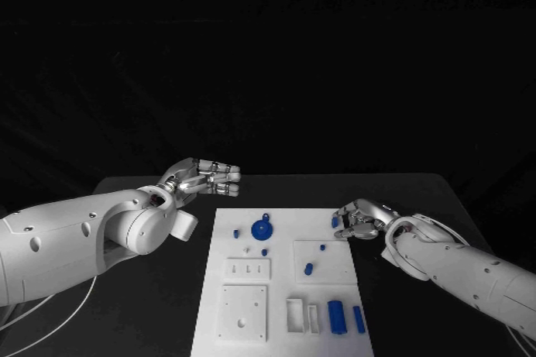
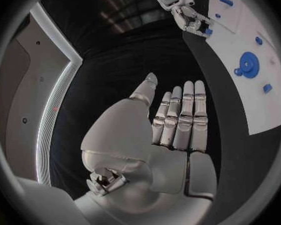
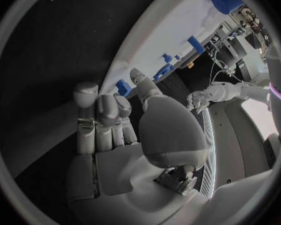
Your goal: Assemble the parts on the task board
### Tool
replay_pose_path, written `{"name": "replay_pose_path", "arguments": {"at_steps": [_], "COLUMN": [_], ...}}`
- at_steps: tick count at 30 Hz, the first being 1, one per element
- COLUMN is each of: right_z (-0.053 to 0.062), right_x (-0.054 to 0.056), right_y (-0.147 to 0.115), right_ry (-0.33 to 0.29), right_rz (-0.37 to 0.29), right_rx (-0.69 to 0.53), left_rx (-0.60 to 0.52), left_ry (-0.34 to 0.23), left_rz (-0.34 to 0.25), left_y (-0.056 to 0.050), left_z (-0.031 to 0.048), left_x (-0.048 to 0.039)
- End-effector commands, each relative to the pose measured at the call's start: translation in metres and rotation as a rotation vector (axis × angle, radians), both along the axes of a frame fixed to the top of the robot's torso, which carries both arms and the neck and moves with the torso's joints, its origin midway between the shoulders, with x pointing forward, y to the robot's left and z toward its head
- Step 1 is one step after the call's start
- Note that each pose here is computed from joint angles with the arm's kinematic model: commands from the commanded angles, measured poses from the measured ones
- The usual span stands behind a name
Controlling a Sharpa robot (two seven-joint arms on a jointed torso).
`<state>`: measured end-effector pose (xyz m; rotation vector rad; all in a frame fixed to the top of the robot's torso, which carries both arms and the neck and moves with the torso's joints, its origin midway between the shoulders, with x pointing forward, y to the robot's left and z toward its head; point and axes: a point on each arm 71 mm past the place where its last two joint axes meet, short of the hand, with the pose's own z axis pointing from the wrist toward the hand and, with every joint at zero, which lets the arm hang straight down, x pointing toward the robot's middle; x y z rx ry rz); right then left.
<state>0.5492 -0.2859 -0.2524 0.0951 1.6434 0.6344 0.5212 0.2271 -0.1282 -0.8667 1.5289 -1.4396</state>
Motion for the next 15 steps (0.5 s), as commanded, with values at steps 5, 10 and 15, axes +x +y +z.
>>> {"name": "replay_pose_path", "arguments": {"at_steps": [5, 10, 15], "right_z": [-0.0028, -0.0035, -0.0044], "right_x": [0.0013, 0.0021, 0.0029], "right_y": [0.0, 0.0008, 0.0016], "right_ry": [0.002, 0.001, 0.001], "right_rz": [-0.019, -0.027, -0.034], "right_rx": [0.004, 0.006, 0.008], "left_rx": [-0.006, -0.006, -0.005], "left_ry": [-0.011, -0.011, -0.01], "left_rz": [-0.023, -0.024, -0.024], "left_y": [-0.0032, -0.0036, -0.0038], "left_z": [0.0011, 0.0011, 0.0011], "left_x": [-0.0012, -0.0011, -0.0013]}}
